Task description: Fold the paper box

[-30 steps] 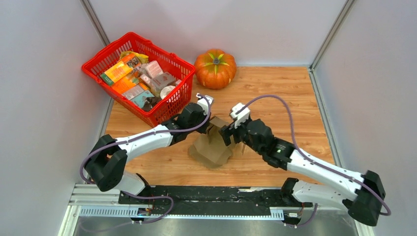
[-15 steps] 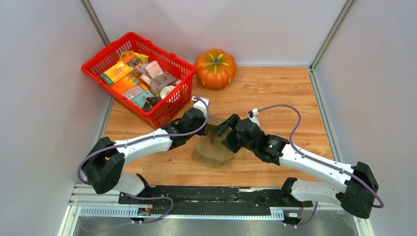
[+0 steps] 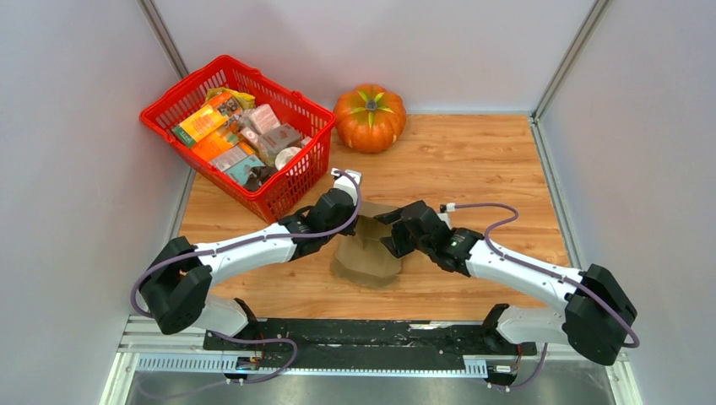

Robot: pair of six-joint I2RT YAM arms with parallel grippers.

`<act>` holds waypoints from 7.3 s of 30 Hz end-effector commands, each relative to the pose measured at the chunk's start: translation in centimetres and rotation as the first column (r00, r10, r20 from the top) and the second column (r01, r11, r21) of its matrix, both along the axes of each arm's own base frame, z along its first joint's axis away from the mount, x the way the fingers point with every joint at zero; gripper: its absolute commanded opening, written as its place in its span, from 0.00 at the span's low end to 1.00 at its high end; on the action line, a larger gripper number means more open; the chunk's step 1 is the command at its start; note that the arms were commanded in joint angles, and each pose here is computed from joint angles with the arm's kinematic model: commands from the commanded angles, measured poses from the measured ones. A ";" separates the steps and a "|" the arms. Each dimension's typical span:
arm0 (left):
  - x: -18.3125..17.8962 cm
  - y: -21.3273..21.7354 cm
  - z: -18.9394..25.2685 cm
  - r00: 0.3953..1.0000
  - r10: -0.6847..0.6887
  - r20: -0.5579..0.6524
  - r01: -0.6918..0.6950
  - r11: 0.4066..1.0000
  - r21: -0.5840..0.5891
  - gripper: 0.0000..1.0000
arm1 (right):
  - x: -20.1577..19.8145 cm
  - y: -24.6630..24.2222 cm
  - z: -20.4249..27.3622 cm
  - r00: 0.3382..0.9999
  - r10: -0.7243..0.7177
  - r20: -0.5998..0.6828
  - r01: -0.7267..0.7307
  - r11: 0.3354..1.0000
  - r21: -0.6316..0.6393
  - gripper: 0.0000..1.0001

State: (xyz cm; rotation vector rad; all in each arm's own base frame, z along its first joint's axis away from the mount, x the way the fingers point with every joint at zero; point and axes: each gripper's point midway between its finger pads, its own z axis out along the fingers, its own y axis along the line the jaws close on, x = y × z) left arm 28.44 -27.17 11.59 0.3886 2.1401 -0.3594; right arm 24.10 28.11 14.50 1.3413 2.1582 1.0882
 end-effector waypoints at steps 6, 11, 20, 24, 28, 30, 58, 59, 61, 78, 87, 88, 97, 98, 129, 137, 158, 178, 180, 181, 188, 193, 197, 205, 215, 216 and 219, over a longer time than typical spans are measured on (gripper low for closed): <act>0.0 -0.1 1.9 0.999 0.009 0.040 -0.008 1.000 -0.025 0.00 | 4.2 0.3 1.9 0.987 -0.160 0.005 0.159 0.986 0.051 0.52; -0.1 -0.4 2.1 0.999 -0.005 0.045 0.006 1.000 -0.023 0.00 | 5.5 0.6 1.2 0.985 -0.171 -0.001 0.171 0.984 0.049 0.47; -0.8 -0.4 2.1 0.997 -0.052 0.060 0.054 0.998 -0.037 0.24 | 5.6 -0.7 -1.1 0.979 -0.200 -0.025 0.201 0.978 0.051 0.09; -1.6 0.5 3.8 0.992 -0.072 0.107 0.078 0.995 -0.054 0.43 | 5.6 -1.0 -1.4 0.980 -0.198 -0.027 0.199 0.978 0.068 0.02; -3.0 2.2 4.5 0.986 -0.100 0.134 0.106 0.994 -0.037 0.57 | 5.7 -1.6 -1.7 0.979 -0.204 -0.028 0.206 0.976 0.071 0.00; -3.2 3.2 4.9 0.982 -0.100 0.158 0.104 0.994 -0.021 0.61 | 5.7 -1.5 -1.8 0.980 -0.196 -0.031 0.198 0.977 0.082 0.00; 0.2 -0.6 0.8 0.943 -0.299 0.143 0.294 0.954 0.052 0.63 | 5.8 -1.2 -0.8 0.986 -0.161 -0.034 0.164 0.980 0.116 0.00; 0.2 -0.8 0.4 0.944 -0.301 0.134 0.296 0.954 0.053 0.62 | 5.7 -1.2 -1.0 0.987 -0.159 -0.039 0.162 0.980 0.117 0.00; 0.5 -1.0 0.6 0.947 -0.291 0.137 0.289 0.957 0.035 0.60 | 5.6 -1.1 -0.9 0.987 -0.155 -0.040 0.159 0.980 0.120 0.00; 0.9 -1.4 -0.4 0.973 -0.105 0.204 0.105 0.994 0.014 0.34 | 4.5 -0.9 -2.8 0.991 -0.131 -0.035 0.135 0.984 0.115 0.00; 0.8 -1.2 -1.7 0.976 -0.040 0.212 0.036 0.999 0.020 0.37 | 4.2 -0.9 -3.1 0.991 -0.135 -0.009 0.135 0.982 0.135 0.00; 0.8 -1.1 -1.8 0.976 -0.035 0.215 0.032 0.999 0.017 0.41 | 4.1 -0.8 -3.0 0.991 -0.133 -0.009 0.133 0.982 0.132 0.00; 2.4 0.5 -2.4 0.959 0.137 0.247 -0.156 0.986 0.057 0.46 | 3.9 -0.6 -3.3 0.989 -0.142 -0.049 0.148 0.977 0.151 0.00; 2.5 0.4 -2.3 0.955 0.159 0.248 -0.173 0.984 0.037 0.45 | 3.9 -0.6 -3.4 0.988 -0.146 -0.057 0.154 0.976 0.155 0.00; 4.3 2.3 -5.4 0.878 0.429 0.213 -0.465 0.871 0.161 0.00 | 3.5 0.1 -2.4 0.988 -0.128 -0.081 0.142 0.970 0.195 0.00; 3.3 2.3 -5.1 0.911 0.354 0.211 -0.384 0.914 0.127 0.00 | 3.0 -1.2 -2.7 0.998 -0.039 0.042 0.036 0.997 0.074 0.49; 1.6 2.4 -5.5 0.941 0.310 0.135 -0.326 0.938 0.117 0.00 | 3.9 -3.6 5.4 0.536 0.798 0.274 -0.526 0.571 -0.630 0.64; 1.5 2.3 -5.6 0.945 0.305 0.119 -0.319 0.938 0.137 0.00 | 8.3 -0.7 1.3 0.665 0.681 0.307 -0.583 0.730 -0.357 0.59; 1.5 2.2 -5.6 0.946 0.302 0.117 -0.316 0.939 0.138 0.00 | 8.1 -1.3 0.9 0.641 0.712 0.285 -0.580 0.694 -0.427 0.61; 1.5 2.2 -5.6 0.946 0.302 0.117 -0.316 0.938 0.139 0.00 | 8.3 -1.4 1.0 0.640 0.717 0.276 -0.574 0.685 -0.448 0.61; 1.5 2.2 -5.8 0.946 0.303 0.113 -0.318 0.937 0.144 0.00 | 7.6 -0.1 -0.2 0.656 0.695 0.294 -0.613 0.718 -0.330 0.59; 1.6 2.2 -5.6 0.945 0.305 0.117 -0.320 0.936 0.148 0.00 | 8.5 0.7 1.5 0.714 0.558 0.423 -0.550 0.821 -0.156 0.52; 1.7 2.1 -5.6 0.946 0.304 0.115 -0.319 0.936 0.146 0.00 | 8.8 1.0 1.5 0.756 0.473 0.453 -0.528 0.849 -0.007 0.41; 1.6 2.3 -5.7 0.944 0.309 0.114 -0.324 0.934 0.148 0.00 | 8.8 1.0 1.0 0.789 0.399 0.467 -0.504 0.855 0.121 0.13; 1.5 2.3 -5.7 0.940 0.323 0.108 -0.335 0.933 0.133 0.00 | 7.7 -0.6 -1.7 0.770 0.488 0.411 -0.512 0.857 -0.059 0.43; 1.4 2.4 -5.8 0.940 0.324 0.107 -0.337 0.932 0.136 0.00 | 7.4 -1.0 -2.0 0.760 0.515 0.397 -0.517 0.848 -0.111 0.51; 1.4 2.7 -5.7 0.936 0.334 0.109 -0.347 0.929 0.130 0.00 | 6.3 -3.1 -2.3 0.714 0.614 0.337 -0.522 0.787 -0.330 0.60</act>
